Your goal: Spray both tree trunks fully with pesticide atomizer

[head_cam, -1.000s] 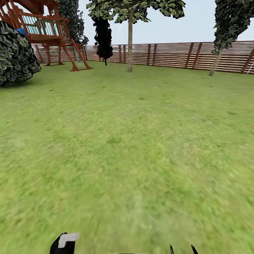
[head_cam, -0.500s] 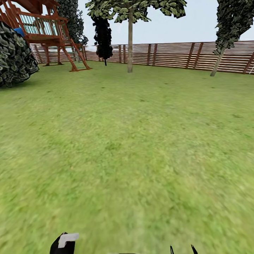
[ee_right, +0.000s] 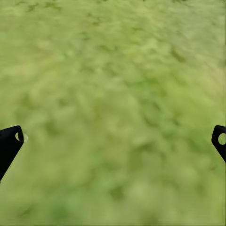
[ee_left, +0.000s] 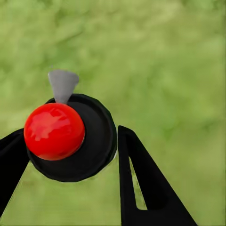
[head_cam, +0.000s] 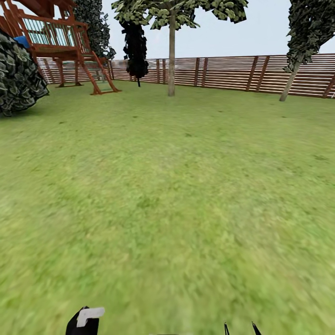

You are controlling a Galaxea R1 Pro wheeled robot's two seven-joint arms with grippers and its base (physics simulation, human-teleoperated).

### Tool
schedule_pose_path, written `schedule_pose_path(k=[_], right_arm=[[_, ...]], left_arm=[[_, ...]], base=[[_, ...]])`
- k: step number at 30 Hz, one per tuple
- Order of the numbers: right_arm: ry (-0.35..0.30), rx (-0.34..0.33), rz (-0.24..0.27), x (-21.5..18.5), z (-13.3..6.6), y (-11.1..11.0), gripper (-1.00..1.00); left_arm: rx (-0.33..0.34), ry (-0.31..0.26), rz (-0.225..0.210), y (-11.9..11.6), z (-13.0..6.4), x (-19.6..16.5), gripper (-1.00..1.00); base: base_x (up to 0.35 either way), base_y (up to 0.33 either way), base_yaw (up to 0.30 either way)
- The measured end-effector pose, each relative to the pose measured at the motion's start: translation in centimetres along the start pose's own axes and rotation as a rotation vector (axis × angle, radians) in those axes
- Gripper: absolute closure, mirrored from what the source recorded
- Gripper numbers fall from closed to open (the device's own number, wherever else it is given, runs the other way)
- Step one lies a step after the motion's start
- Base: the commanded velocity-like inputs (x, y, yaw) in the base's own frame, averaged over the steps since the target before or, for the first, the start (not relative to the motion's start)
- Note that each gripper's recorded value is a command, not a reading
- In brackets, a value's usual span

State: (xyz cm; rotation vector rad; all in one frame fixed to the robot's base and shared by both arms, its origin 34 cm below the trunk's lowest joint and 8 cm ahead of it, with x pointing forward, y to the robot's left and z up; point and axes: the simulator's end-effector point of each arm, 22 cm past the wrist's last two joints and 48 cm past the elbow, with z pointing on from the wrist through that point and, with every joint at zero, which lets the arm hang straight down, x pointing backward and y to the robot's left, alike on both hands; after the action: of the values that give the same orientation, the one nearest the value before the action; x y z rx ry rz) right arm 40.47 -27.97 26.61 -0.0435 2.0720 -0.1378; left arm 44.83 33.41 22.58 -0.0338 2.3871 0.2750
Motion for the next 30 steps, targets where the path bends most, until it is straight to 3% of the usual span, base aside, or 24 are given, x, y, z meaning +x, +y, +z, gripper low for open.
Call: schedule_pose_path(k=[30], right_arm=[[0.0, 0.0, 0.0, 0.02, -0.01, -0.02, -1.0]], left_arm=[[0.0, 0.0, 0.0, 0.01, 0.0, 0.0, 1.0]], base=[[0.341, 0.0, 0.0]])
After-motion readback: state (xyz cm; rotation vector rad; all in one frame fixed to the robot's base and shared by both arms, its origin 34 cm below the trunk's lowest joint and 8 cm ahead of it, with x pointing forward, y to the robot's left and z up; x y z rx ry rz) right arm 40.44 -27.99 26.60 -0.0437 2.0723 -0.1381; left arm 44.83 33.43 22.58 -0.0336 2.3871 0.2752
